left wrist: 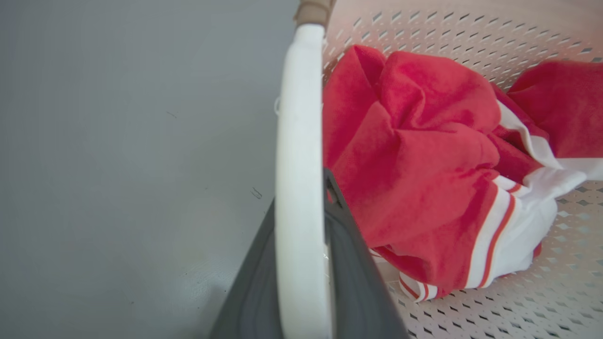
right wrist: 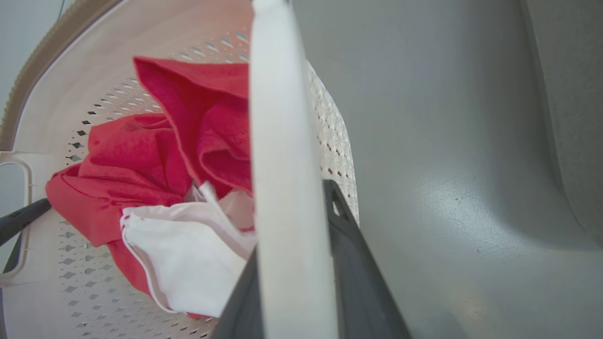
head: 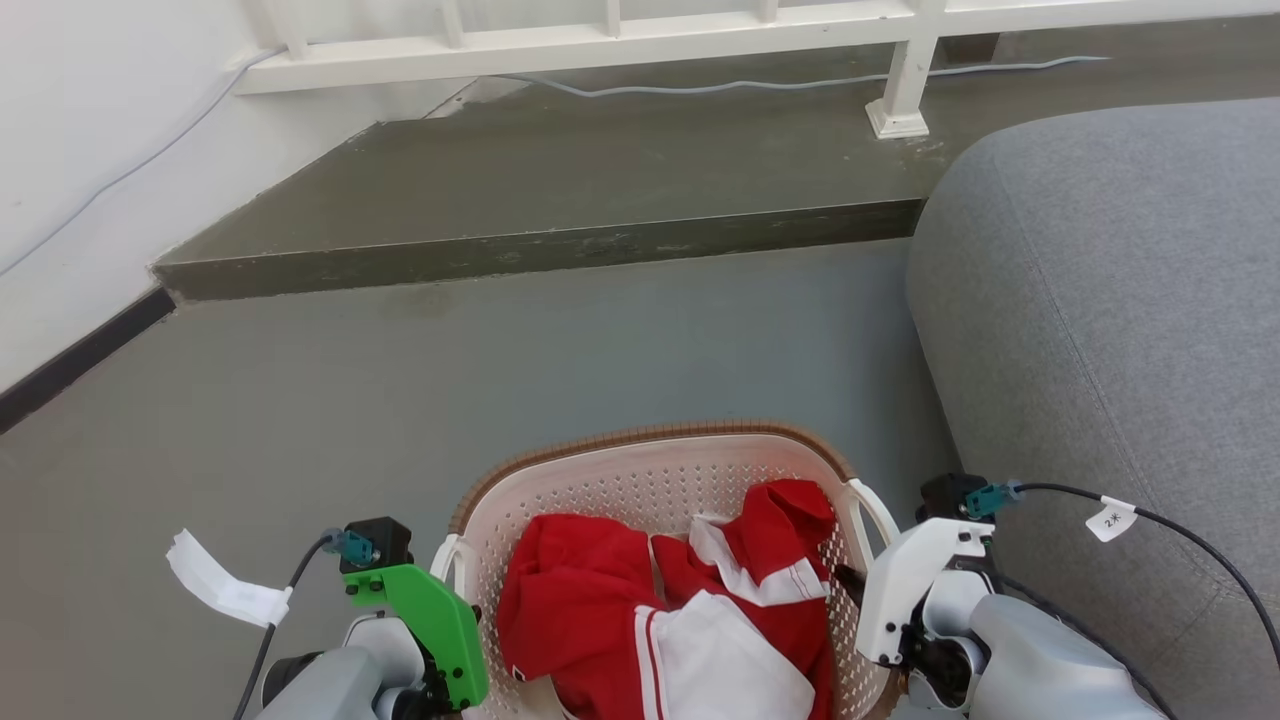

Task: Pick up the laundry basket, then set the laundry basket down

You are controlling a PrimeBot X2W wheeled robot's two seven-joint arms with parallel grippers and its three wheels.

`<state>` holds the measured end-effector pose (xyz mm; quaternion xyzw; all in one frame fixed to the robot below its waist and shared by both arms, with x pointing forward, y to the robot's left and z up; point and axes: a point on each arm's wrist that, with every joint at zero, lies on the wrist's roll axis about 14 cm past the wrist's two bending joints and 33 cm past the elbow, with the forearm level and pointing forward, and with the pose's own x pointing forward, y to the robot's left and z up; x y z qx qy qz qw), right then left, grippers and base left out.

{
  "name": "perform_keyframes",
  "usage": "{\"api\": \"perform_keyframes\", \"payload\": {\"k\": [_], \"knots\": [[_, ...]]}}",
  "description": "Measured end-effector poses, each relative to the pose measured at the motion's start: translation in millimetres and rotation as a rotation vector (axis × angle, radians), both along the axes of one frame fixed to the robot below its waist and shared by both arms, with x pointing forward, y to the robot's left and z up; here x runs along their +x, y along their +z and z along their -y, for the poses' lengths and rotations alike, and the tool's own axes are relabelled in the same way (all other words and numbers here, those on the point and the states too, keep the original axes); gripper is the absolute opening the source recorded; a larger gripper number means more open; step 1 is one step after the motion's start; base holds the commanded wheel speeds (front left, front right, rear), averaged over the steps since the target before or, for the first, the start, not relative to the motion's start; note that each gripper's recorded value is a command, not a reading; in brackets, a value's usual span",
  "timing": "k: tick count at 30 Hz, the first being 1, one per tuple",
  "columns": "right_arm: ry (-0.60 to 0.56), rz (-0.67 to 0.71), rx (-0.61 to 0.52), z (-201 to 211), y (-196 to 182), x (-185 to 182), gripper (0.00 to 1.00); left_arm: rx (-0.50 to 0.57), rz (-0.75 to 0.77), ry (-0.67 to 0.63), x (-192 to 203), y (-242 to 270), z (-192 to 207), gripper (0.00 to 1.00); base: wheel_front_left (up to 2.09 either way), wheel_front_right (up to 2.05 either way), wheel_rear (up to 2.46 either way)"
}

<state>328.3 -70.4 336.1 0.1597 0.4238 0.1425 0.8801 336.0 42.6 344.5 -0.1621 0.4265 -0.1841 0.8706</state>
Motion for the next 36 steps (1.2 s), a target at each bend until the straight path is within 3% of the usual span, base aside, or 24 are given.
{"api": "perform_keyframes", "payload": {"k": [11, 21, 36], "knots": [[0.001, -0.008, -0.001, 0, -4, 3, 0.00, -0.010, -0.012, 0.010, 2, -6, 1, 0.00, 0.00, 0.00, 0.00], [-0.016, 0.034, 0.000, 1, -5, 40, 0.00, -0.027, 0.027, 0.024, 39, -7, 1, 0.00, 0.00, 0.00, 0.00], [-0.051, 0.035, 0.010, 1, -35, 72, 0.00, -0.042, 0.040, 0.045, 78, -35, 1, 0.00, 0.00, 0.00, 0.00]]}}
